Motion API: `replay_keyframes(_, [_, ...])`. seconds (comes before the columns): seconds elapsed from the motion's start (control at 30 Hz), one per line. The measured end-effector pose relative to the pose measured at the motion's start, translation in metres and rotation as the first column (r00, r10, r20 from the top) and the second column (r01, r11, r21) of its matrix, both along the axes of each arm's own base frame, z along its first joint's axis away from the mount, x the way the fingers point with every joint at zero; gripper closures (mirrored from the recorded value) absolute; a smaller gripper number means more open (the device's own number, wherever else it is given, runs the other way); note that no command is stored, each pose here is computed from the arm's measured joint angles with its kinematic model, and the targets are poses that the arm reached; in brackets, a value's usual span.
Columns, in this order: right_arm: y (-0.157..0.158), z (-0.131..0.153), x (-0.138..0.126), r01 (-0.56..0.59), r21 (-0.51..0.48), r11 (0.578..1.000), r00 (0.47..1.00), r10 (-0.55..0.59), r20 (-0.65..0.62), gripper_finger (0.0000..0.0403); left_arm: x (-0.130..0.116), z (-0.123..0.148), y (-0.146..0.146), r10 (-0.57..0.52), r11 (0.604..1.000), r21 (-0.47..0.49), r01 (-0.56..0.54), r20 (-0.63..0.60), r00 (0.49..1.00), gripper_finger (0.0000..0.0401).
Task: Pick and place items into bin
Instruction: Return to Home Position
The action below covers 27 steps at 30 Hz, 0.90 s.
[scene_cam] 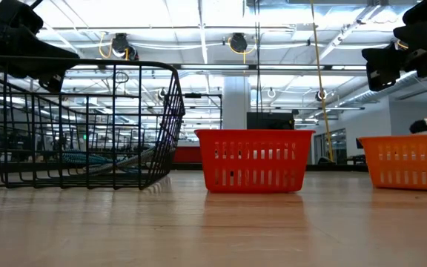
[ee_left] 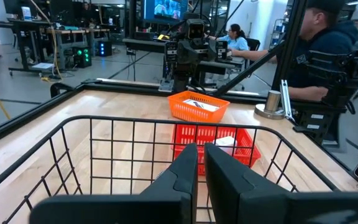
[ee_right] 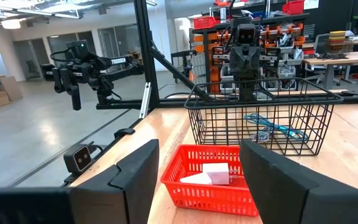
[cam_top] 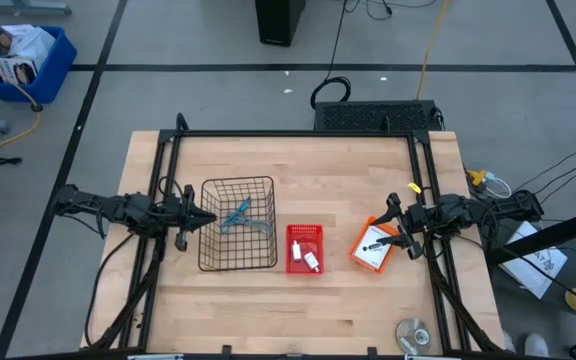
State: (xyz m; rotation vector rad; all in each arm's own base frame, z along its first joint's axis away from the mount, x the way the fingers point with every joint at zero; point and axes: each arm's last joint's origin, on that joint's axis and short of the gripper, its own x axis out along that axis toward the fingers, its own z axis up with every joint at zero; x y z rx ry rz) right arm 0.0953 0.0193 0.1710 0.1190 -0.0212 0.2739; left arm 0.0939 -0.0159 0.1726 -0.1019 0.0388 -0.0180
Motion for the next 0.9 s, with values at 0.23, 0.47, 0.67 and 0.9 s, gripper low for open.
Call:
replay_keyframes(0.23, [0.0000, 0.0000, 0.0000, 0.000, 0.000, 1.000, 1.000, 0.000, 0.000, 0.0182, 0.0000, 0.0000, 0.0000, 0.000, 1.000, -0.001, 0.000, -0.001, 1.000, 0.0368])
replay_keyframes(0.47, [0.0000, 0.0000, 0.0000, 0.000, 0.000, 1.000, 1.000, 0.000, 0.000, 0.0185, 0.0000, 0.0000, 0.0000, 0.000, 1.000, 0.000, 0.000, 0.000, 1.000, 0.0368])
replay_keyframes(0.67, [0.0000, 0.0000, 0.0000, 0.000, 0.000, 1.000, 1.000, 0.000, 0.000, 0.0182, 0.0000, 0.0001, 0.0000, 0.000, 1.000, 0.000, 0.000, 0.000, 1.000, 0.0368])
replay_keyframes(0.9, [0.0000, 0.0000, 0.0000, 0.000, 0.000, 1.000, 1.000, 0.000, 0.000, 0.0185, 0.0000, 0.0000, 0.0000, 0.000, 1.000, -0.001, 0.000, 0.000, 1.000, 0.0368])
